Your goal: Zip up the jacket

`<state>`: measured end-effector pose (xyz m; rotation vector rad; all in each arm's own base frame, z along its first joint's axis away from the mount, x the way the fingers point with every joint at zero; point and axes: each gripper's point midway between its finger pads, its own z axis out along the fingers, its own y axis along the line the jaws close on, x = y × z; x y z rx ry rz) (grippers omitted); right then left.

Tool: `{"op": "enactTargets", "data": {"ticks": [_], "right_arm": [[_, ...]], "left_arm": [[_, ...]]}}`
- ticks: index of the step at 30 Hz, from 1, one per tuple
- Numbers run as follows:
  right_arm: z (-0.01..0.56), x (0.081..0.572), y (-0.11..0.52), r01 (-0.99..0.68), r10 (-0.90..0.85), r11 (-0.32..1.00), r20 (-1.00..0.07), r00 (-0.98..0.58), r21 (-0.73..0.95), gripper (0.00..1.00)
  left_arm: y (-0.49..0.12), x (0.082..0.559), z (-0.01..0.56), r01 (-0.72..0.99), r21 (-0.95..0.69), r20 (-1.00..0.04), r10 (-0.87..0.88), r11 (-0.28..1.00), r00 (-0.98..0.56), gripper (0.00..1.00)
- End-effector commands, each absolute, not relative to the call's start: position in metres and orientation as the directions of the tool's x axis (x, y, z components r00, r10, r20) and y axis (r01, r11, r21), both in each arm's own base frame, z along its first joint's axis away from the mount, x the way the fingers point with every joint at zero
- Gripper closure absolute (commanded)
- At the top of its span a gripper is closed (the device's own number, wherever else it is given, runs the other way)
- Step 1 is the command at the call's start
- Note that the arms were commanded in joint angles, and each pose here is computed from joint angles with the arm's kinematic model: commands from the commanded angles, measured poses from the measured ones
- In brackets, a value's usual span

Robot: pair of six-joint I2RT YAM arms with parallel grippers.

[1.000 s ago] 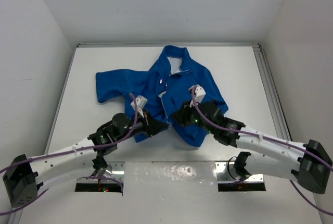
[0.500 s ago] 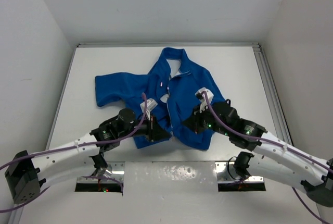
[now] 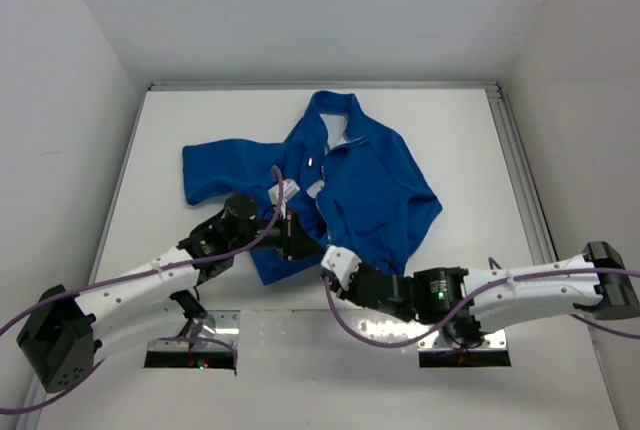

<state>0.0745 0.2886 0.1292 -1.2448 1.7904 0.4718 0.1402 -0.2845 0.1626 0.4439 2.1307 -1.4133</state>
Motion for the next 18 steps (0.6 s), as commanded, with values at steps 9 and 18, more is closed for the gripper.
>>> {"op": "enactTargets", "data": {"ticks": [9, 18], "right_arm": [[0.153, 0.105, 0.285, -0.753, -0.509, 0.506, -0.851, 0.132, -0.42, 0.5], [0.16, 0.083, 0.298, -0.658, -0.593, 0.395, -0.725, 0.351, -0.641, 0.5]], "left_arm": [[-0.292, 0.141, 0.185, 0.557, -0.775, -0.594, -0.042, 0.3, -0.804, 1.0], [-0.29, 0.145, 0.186, 0.552, -0.777, -0.592, -0.054, 0.303, -0.804, 1.0]]}}
